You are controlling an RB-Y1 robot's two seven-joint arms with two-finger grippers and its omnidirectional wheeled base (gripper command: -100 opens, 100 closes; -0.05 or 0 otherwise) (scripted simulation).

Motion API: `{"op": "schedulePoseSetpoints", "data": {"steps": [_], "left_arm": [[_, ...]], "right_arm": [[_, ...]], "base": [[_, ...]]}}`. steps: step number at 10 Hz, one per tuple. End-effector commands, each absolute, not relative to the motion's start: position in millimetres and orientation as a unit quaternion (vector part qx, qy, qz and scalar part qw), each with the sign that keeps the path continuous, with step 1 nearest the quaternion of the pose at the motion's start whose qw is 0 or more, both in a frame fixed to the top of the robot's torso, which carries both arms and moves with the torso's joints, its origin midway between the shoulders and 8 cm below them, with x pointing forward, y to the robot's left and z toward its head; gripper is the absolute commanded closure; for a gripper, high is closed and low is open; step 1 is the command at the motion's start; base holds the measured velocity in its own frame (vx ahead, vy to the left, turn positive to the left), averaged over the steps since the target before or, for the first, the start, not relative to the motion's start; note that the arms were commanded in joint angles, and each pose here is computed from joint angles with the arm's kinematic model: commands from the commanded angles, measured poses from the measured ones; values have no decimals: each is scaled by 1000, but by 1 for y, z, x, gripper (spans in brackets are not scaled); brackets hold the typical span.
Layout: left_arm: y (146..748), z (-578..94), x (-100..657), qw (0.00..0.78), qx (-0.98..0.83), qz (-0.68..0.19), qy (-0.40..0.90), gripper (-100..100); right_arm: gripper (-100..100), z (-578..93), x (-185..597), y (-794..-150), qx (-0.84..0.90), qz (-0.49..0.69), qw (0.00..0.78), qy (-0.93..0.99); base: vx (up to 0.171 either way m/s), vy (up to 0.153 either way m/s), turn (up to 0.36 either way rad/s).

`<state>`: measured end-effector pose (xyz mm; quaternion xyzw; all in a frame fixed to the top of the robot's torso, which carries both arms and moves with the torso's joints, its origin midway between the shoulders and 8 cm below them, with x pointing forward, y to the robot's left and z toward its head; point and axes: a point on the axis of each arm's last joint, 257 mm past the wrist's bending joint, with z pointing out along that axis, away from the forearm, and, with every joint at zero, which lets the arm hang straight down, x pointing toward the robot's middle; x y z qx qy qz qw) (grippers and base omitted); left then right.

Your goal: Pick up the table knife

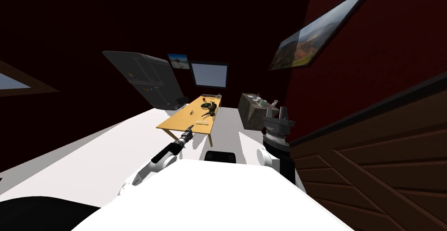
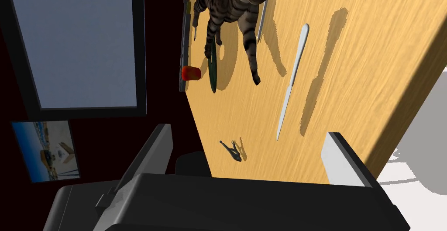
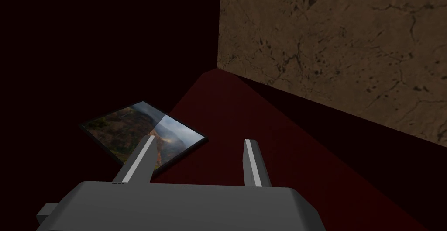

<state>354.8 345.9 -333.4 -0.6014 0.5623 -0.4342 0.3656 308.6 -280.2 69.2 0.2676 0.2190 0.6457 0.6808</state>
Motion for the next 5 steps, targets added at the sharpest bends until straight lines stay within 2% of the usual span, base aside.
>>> {"op": "schedulePoseSetpoints", "data": {"steps": [1, 2, 3, 5], "left_arm": [[354, -360, 349, 342, -616, -407, 581, -100], [357, -365, 347, 340, -620, -402, 582, -100], [365, -386, 336, 320, -631, -376, 598, -100], [379, -412, 319, 297, -647, -341, 614, -100]], "right_arm": [[0, 69, 309, -280, 268, 646, 681, 219], [0, 69, 309, -280, 268, 646, 681, 219], [0, 69, 309, -280, 268, 646, 681, 219], [0, 69, 309, -280, 268, 646, 681, 219]], "base": [[110, -77, 22], [99, -82, 24], [124, -146, 29], [180, -168, 35]]}}
